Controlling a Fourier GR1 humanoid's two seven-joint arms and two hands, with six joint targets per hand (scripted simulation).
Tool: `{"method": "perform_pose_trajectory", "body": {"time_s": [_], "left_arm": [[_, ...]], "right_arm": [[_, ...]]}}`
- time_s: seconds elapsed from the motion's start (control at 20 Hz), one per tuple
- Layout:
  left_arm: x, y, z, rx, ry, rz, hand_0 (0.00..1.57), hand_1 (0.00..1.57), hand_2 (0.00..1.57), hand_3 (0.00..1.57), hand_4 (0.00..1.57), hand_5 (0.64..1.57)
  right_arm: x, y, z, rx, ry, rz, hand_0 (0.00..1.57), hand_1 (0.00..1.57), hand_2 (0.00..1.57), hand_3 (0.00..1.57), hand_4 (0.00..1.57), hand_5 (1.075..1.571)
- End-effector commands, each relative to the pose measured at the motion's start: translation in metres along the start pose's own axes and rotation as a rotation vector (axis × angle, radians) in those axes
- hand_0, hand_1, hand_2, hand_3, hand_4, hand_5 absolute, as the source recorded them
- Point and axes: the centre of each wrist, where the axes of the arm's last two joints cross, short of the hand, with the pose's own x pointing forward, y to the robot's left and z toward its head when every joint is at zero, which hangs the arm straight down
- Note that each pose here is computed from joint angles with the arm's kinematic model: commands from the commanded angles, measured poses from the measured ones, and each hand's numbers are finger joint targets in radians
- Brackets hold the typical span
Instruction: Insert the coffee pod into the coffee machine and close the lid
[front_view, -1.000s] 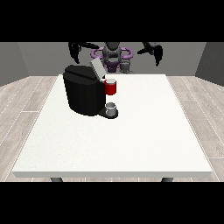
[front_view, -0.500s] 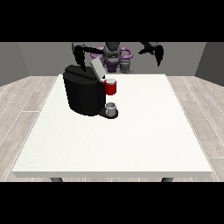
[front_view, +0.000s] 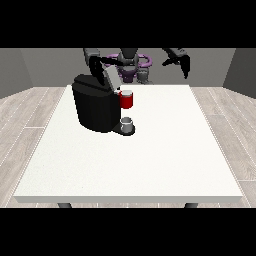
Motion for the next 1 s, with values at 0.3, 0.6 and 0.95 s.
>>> {"method": "perform_pose_trajectory", "body": {"time_s": [0.3, 0.6, 0.95], "left_arm": [[0.002, 0.004, 0.010, 0.000, 0.023, -0.003, 0.00, 0.00, 0.00, 0.00, 0.36, 1.571], [0.016, -0.020, -0.006, -0.015, -0.030, -0.008, 0.00, 0.00, 0.00, 0.00, 0.36, 1.571], [0.008, -0.011, -0.008, -0.006, -0.013, -0.017, 0.00, 0.00, 0.00, 0.00, 0.33, 1.571]], "right_arm": [[0.019, 0.001, -0.015, 0.048, -0.049, 0.089, 0.00, 0.00, 0.00, 0.00, 0.21, 1.571], [0.048, 0.021, -0.027, 0.075, -0.121, 0.129, 0.00, 0.00, 0.00, 0.00, 0.11, 1.571], [0.074, 0.058, -0.027, 0.130, -0.138, 0.187, 0.00, 0.00, 0.00, 0.00, 0.00, 1.571]]}}
